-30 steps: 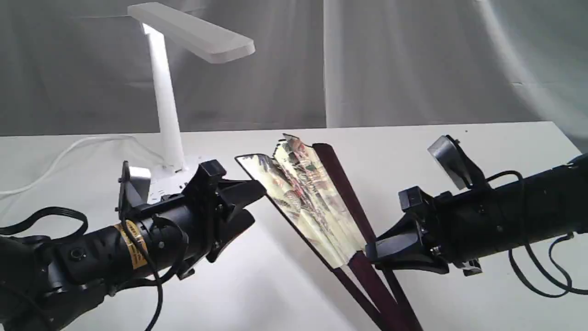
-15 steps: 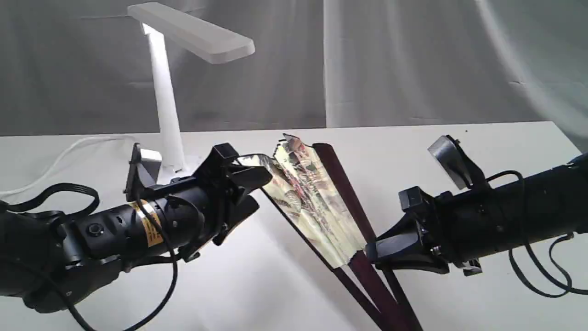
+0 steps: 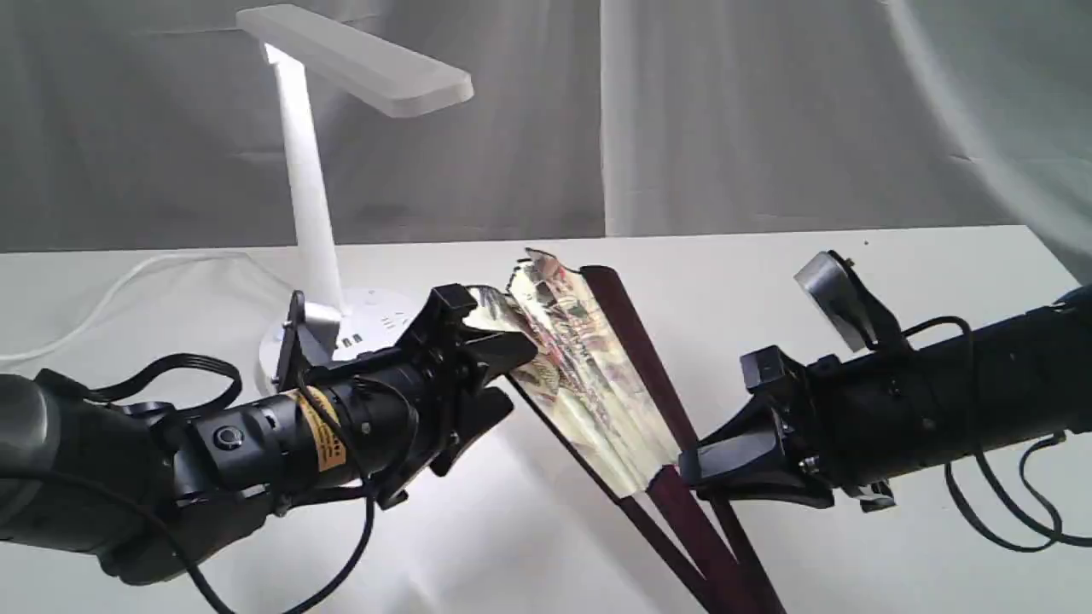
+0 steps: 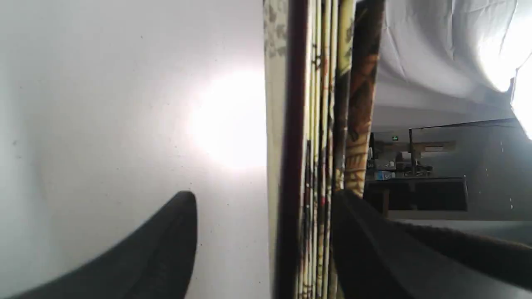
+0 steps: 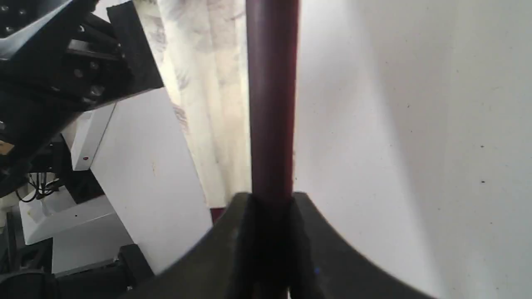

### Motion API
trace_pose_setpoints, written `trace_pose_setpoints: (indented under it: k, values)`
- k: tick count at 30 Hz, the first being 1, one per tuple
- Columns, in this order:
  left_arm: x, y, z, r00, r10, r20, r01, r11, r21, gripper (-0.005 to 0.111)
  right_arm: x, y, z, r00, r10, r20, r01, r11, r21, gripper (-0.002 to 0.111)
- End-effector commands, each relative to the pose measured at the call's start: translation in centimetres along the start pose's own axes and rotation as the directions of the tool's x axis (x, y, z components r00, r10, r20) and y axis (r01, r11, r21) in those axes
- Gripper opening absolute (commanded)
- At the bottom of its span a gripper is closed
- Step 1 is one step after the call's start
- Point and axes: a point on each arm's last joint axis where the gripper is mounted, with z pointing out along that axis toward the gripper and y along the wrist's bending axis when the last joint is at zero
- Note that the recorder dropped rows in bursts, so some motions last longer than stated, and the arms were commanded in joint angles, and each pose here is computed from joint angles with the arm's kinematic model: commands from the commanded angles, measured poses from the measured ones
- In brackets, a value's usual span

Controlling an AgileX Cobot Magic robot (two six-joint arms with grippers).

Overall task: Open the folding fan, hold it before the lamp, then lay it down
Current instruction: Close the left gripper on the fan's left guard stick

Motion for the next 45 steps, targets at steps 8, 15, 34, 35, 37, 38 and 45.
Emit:
trace_pose_setpoints:
  k: [8, 15, 34, 35, 37, 38, 45]
  values:
    - [0.5, 1.1, 0.7, 0.995, -0.098, -0.034, 0.098, 0.995, 0.011, 0.050, 0.1, 0.3, -0.1, 1.000, -0.009, 0.003, 0.009, 1.000, -0.012, 0.000]
    - [0.6, 0.8, 0.9, 0.992, -0.117, -0.046, 0.121, 0.987, 0.104, 0.046, 0.2, 0.3, -0.1, 1.000, -0.017, -0.007, 0.017, 1.000, -0.005, 0.000]
    - [0.4, 1.2, 0.9, 0.992, -0.128, -0.020, 0.129, 0.989, 0.070, 0.000, 0.2, 0.3, -0.1, 1.000, -0.017, -0.009, 0.017, 1.000, -0.007, 0.000]
    - [0.4, 1.2, 0.9, 0.992, -0.128, -0.020, 0.129, 0.989, 0.072, 0.000, 0.2, 0.3, -0.1, 1.000, -0.017, -0.009, 0.017, 1.000, -0.007, 0.000]
    - [0.4, 0.9, 0.9, 0.992, -0.127, -0.025, 0.129, 0.987, 0.096, 0.000, 0.2, 0.3, -0.1, 1.000, -0.017, -0.012, 0.017, 1.000, -0.012, 0.000]
    - [0.4, 0.7, 0.9, 0.991, -0.127, -0.029, 0.129, 0.985, 0.118, 0.000, 0.2, 0.4, -0.1, 1.000, -0.017, -0.015, 0.017, 1.000, -0.015, 0.000]
    - [0.5, 0.3, 0.8, 0.992, -0.123, -0.040, 0.128, 0.978, 0.162, 0.000, 0.2, 0.4, -0.1, 1.000, -0.017, -0.014, 0.017, 1.000, -0.014, 0.005]
